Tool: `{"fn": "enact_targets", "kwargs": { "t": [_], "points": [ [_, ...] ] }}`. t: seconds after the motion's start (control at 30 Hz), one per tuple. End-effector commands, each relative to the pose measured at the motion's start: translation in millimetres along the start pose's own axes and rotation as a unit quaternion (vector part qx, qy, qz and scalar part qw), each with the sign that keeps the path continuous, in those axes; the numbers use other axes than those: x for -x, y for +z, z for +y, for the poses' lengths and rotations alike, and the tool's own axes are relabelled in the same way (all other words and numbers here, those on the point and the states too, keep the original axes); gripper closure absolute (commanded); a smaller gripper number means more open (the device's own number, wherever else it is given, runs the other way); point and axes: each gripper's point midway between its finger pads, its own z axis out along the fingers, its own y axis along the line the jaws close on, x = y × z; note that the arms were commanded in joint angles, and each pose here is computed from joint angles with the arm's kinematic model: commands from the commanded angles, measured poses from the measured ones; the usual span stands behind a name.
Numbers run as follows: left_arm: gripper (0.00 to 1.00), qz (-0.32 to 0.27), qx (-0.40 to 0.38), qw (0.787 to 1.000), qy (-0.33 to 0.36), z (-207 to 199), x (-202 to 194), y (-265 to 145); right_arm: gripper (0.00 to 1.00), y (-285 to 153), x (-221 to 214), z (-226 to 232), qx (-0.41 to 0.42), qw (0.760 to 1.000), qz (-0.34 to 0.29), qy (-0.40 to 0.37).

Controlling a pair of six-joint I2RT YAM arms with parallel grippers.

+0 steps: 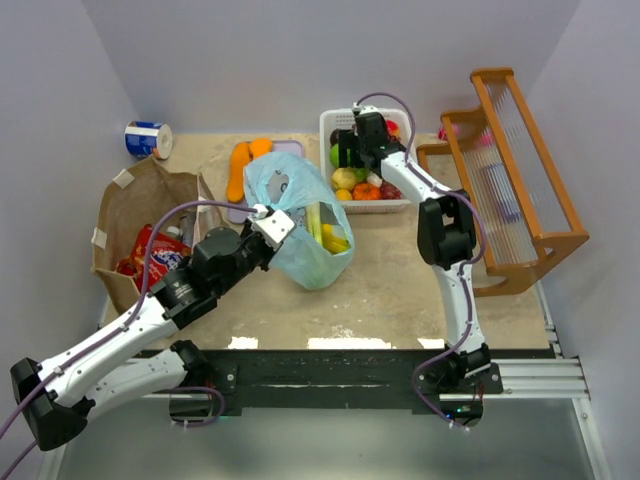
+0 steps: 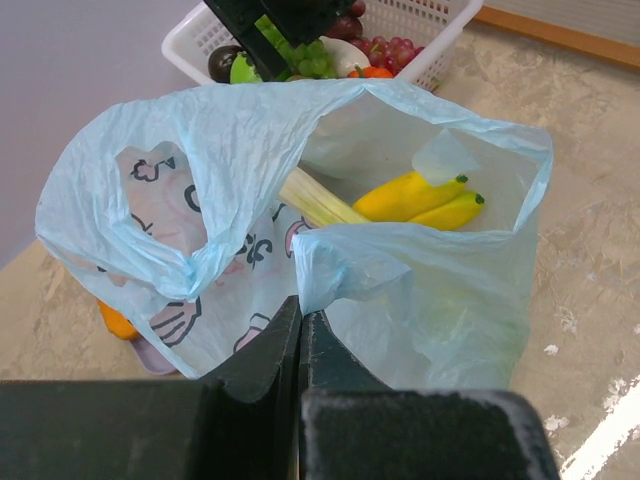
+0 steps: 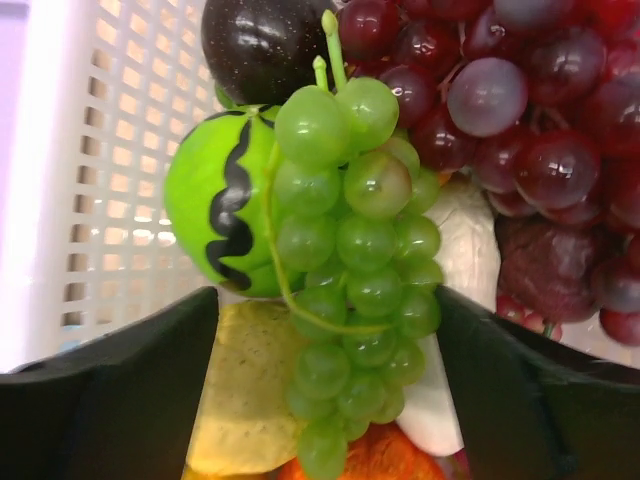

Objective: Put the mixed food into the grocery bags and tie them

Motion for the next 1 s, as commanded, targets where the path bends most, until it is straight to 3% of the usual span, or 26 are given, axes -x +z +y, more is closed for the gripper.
{"fn": "enact_targets", "kwargs": {
  "t": [0.0, 0.13, 0.27, 0.37, 0.43, 0.5, 0.53, 0.67, 0.87, 0.97],
  "points": [
    [1.00, -0.024, -0.007, 1.000, 0.003, -2, 11, 5, 0.21, 6, 19, -8, -0.017, 0.999, -0.030, -0.030],
    [1.00, -0.022, -0.015, 1.000, 0.004, -5, 9, 6, 0.41, 6, 21, -18, -0.042, 0.997, -0.037, -0.044],
    [1.00, -0.030, -0.026, 0.999, 0.003, -9, 12, 5, 0.88, -5, 29, -20, -0.048, 0.997, -0.041, -0.045],
    [1.00, -0.037, -0.042, 0.998, 0.004, -14, 15, 4, 1.00, -35, 53, -12, -0.023, 0.997, -0.067, -0.040],
    [1.00, -0.042, -0.054, 0.998, 0.004, -18, 16, 3, 1.00, -75, 92, -3, 0.009, 0.993, -0.115, -0.035],
    [1.00, -0.047, -0.057, 0.997, 0.003, -19, 19, 2, 1.00, -102, 102, 5, 0.040, 0.989, -0.136, -0.036],
    [1.00, -0.047, -0.057, 0.997, 0.003, -19, 19, 2, 1.00, -139, 131, 15, 0.072, 0.980, -0.182, -0.030],
    [1.00, -0.053, -0.048, 0.997, 0.004, -15, 22, -2, 1.00, -212, 143, 32, 0.145, 0.962, -0.231, -0.020],
    [1.00, -0.070, -0.058, 0.996, 0.003, -17, 29, -7, 1.00, -296, 127, 69, 0.253, 0.933, -0.253, -0.027],
    [1.00, -0.074, -0.065, 0.995, 0.003, -19, 30, -8, 1.00, -315, 100, 102, 0.313, 0.920, -0.232, -0.051]
  ]
}}
